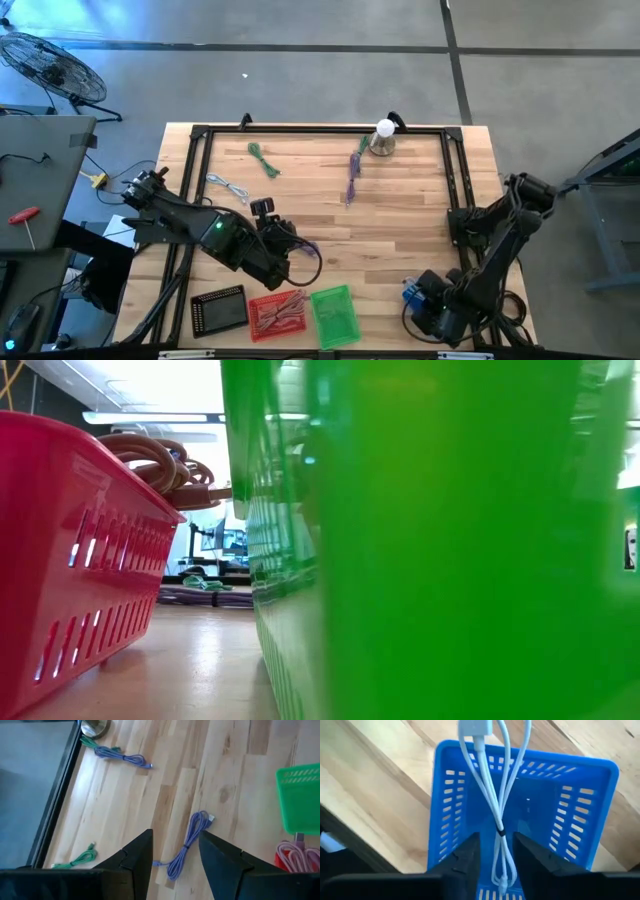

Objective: Pick & Place USB Port
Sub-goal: Put the blue USB charger into the blue bin, then put the purple USB charger into the black bin

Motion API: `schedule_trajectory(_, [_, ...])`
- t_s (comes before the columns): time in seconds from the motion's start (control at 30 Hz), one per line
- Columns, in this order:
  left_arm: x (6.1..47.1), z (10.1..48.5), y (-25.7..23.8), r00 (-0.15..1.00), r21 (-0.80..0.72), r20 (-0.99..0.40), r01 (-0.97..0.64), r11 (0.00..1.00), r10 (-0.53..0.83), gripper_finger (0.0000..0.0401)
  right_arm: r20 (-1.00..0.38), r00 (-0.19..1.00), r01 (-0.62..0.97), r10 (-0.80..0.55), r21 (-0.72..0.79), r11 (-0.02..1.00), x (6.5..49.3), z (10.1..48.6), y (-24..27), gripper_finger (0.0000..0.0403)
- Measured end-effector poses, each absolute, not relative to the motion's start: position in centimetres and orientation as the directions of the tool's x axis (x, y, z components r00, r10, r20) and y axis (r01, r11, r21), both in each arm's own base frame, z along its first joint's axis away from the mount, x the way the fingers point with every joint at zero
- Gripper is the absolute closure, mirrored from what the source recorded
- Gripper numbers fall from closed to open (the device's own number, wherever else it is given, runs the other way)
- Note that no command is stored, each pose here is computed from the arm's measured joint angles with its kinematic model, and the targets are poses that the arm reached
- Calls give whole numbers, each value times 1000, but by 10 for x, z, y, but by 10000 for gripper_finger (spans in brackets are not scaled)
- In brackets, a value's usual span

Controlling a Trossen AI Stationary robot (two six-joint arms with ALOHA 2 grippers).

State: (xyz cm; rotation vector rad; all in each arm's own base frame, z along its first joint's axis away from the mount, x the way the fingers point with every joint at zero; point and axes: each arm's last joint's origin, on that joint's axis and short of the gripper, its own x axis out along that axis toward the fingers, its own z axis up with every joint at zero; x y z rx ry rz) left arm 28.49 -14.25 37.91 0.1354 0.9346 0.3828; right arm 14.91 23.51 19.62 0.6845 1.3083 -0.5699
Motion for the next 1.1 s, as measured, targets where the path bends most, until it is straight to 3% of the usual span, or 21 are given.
schedule_trajectory(0.17, [285, 379, -142, 532, 280, -757, -259, 924, 379, 247, -977, 215, 719, 11, 166, 675, 149, 208, 228, 272])
schedule_trajectory(0.33, [285, 379, -142, 532, 311, -756, -222, 924, 382, 247, -913, 408, 631, -15, 270, 727, 159, 231, 211, 271])
schedule_trajectory(0.47, [284, 379, -141, 529, 347, -743, -220, 912, 410, 247, -804, 585, 541, -110, 285, 791, 187, 252, 182, 270])
schedule_trajectory(0.63, [278, 378, -136, 491, 414, -728, -240, 878, 477, 247, -717, 677, 465, -164, 245, 851, 240, 269, 127, 270])
schedule_trajectory(0.73, [272, 380, -132, 464, 435, -724, -268, 859, 511, 247, -686, 685, 553, -246, 269, 788, 265, 273, 83, 270])
schedule_trajectory(0.9, [264, 386, -128, 461, 412, -726, -303, 860, 510, 247, -702, 584, 715, -407, 207, 668, 281, 266, 14, 270])
schedule_trajectory(1.1, [255, 395, -123, 476, 378, -734, -306, 874, 484, 247, -756, 474, 788, -451, 136, 601, 302, 235, -31, 270])
